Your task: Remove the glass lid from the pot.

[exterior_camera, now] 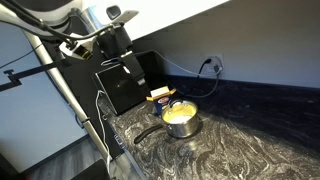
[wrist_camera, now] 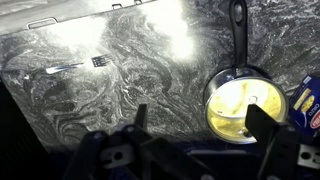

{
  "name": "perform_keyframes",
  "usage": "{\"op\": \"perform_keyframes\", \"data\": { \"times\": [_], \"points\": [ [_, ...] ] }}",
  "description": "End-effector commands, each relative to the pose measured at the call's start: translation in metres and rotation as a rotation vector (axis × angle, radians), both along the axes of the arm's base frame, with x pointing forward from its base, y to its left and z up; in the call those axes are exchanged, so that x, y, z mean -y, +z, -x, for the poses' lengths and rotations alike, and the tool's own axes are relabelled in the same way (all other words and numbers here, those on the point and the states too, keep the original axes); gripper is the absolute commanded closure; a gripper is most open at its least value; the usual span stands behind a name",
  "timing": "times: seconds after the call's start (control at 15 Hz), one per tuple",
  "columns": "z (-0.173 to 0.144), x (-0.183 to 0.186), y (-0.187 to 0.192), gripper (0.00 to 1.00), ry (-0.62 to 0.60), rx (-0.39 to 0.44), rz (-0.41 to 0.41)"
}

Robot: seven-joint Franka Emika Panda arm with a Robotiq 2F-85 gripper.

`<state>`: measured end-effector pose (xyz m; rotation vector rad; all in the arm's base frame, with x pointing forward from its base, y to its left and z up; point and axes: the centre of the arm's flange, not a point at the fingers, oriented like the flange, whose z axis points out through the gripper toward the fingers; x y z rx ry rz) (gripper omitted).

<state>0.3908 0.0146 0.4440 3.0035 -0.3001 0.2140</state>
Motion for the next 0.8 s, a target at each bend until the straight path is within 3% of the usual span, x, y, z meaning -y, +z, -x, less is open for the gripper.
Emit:
{"op": "perform_keyframes", "data": {
  "times": [0.0, 0.47, 0.6, 0.73],
  "points": [
    [-0.032, -0.007, -0.025, 0.0, 0.024, 0.084, -0.026],
    [-0.08, -0.034, -0.094, 0.0, 0.141, 0.268, -0.037],
    [-0.084, -0.043, -0.108, 0.0, 0.156, 0.291, -0.031],
    [-0.075, -0.035, -0.101, 0.0, 0.162, 0.258, -0.046]
  ]
}}
